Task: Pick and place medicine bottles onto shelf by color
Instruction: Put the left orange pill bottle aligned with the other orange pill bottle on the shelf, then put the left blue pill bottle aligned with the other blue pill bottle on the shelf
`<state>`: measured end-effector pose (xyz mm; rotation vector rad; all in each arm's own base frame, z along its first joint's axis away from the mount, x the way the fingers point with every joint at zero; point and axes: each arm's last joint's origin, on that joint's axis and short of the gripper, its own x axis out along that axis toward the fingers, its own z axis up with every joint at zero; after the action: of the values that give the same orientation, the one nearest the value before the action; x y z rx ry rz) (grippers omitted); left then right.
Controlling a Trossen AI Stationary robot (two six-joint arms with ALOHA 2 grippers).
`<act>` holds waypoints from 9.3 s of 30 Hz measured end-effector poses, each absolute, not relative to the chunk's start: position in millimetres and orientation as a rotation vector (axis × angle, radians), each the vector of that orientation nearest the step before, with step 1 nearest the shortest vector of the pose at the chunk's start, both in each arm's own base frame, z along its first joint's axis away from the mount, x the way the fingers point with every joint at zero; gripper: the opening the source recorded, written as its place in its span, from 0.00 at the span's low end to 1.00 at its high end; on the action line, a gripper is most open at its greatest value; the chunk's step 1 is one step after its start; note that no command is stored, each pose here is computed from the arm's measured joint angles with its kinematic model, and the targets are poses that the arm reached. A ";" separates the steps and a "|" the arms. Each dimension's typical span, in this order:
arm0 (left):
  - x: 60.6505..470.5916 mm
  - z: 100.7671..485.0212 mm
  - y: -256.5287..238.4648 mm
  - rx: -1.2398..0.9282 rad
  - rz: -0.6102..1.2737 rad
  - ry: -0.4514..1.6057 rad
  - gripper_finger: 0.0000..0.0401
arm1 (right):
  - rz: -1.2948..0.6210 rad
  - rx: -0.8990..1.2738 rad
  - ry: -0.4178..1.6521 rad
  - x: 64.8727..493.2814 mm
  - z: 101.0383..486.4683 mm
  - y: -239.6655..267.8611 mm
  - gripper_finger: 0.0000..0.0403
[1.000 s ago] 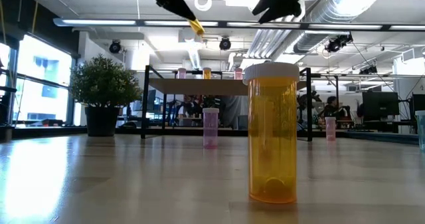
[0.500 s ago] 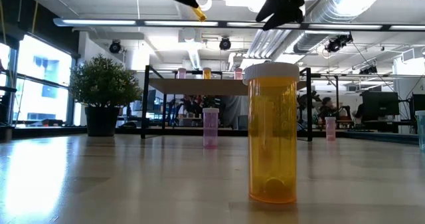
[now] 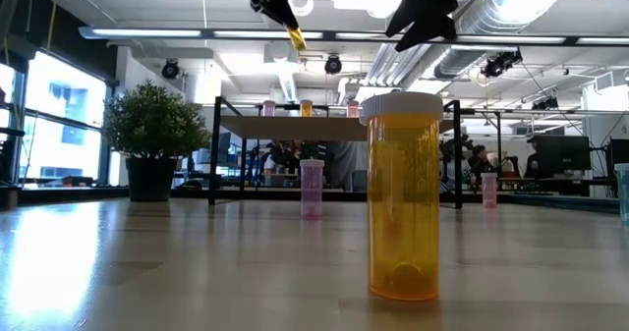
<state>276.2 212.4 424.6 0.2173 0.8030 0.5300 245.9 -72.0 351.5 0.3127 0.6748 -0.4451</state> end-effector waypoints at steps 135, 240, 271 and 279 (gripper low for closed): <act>340.9 320.0 246.5 0.118 0.240 1.143 0.44 | -0.457 0.316 0.697 252.8 346.6 -58.9 0.54; 244.2 353.7 69.7 -0.032 -0.053 0.741 0.54 | -0.483 0.048 0.925 260.5 313.7 32.4 0.54; 214.6 312.1 27.5 -0.006 0.054 0.601 0.54 | -0.731 0.414 0.908 198.9 246.2 53.2 0.54; 214.7 312.2 27.7 -0.007 0.062 0.600 0.54 | -0.743 0.584 0.645 207.0 245.8 86.5 0.54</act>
<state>214.7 27.7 312.2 -0.0066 0.6001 0.0618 207.0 86.5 245.8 0.5839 0.6454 -0.7427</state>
